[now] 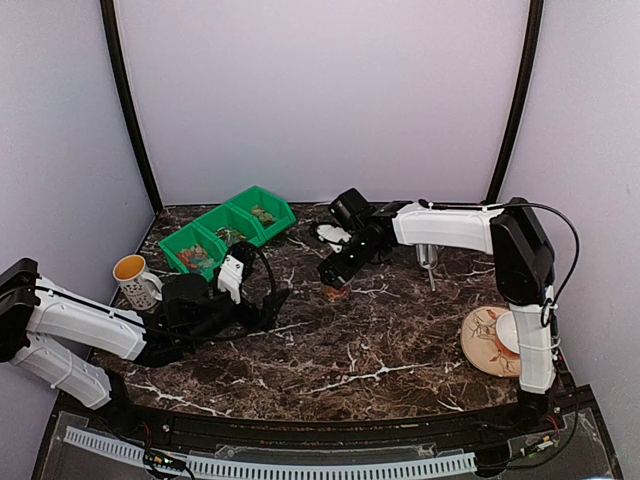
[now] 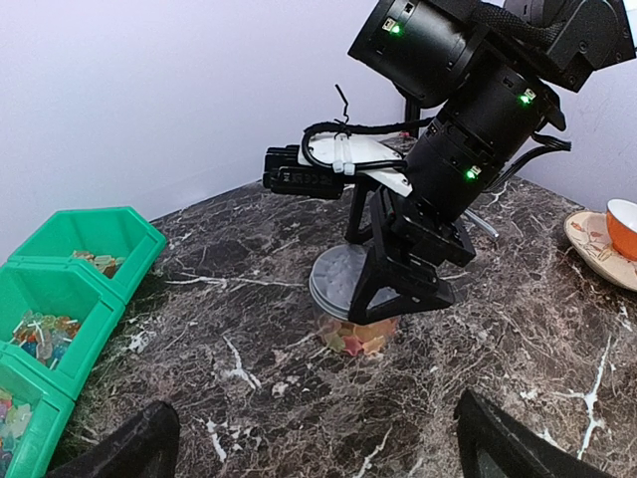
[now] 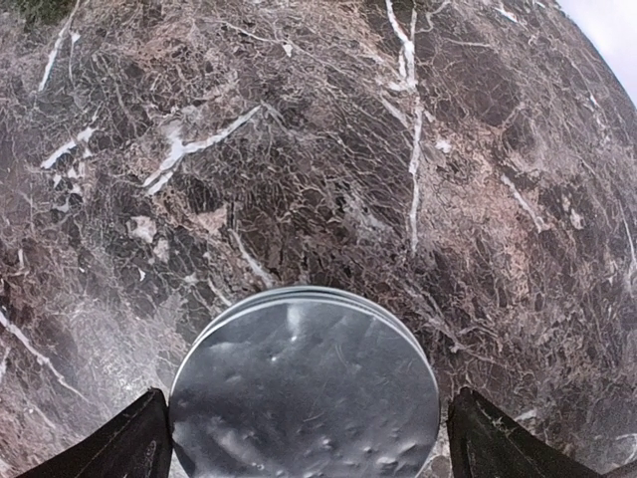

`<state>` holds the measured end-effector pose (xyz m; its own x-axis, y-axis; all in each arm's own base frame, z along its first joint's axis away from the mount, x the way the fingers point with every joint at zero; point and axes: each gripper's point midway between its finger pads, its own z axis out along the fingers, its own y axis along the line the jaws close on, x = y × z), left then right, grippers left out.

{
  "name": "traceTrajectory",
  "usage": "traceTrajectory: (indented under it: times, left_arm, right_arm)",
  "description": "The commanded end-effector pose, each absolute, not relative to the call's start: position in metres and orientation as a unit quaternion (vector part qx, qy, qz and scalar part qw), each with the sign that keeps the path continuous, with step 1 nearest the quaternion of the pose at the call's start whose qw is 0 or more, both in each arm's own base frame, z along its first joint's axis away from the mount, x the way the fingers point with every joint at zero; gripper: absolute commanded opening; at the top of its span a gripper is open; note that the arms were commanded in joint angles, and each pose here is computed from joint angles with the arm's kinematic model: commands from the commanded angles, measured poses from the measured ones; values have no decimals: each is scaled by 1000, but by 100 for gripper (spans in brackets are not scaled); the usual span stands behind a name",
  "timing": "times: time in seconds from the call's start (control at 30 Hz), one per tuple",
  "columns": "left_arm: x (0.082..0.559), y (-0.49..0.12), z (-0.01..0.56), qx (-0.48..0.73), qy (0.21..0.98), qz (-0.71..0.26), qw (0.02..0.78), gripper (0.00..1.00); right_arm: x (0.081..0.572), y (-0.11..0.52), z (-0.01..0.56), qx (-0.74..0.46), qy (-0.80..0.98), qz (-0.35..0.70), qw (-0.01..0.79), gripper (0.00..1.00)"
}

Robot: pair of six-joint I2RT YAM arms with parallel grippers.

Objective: Pack the candies
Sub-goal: Put down the packed packing bottle at the center of the board, then reset both arms

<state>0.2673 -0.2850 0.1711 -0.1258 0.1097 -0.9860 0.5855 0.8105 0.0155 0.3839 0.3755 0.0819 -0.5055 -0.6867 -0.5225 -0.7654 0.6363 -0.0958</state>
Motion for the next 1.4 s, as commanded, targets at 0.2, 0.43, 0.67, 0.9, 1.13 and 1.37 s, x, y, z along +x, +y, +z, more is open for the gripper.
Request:
traceTrajectory:
  times: [0.2,0.43,0.67,0.9,1.13,1.37]
  left_arm:
    - [270,-280,166,230,732,-187,613,99]
    - [273,-279,165,225,735,-181,614,99]
    - [285,-273,160,197,752,-150,611,99]
    - [306,-256,147,163,795,-135,569,99]
    - [339,-217,134,70,842,-177,505,99]
    - [358,-172,144,-11,853,-152,499,99]
  right_arm:
    - [399,365,131,-416,849,45,323,98]
    - [391,337,160,-372,848,28,376,98]
    - [370,299,168,-312,844,29,434,98]
    - [344,257,182,-260,829,50,493,97]
    - [343,193,195,-159,826,107,530,98]
    - [330,123,195,-73,825,98,552,98]
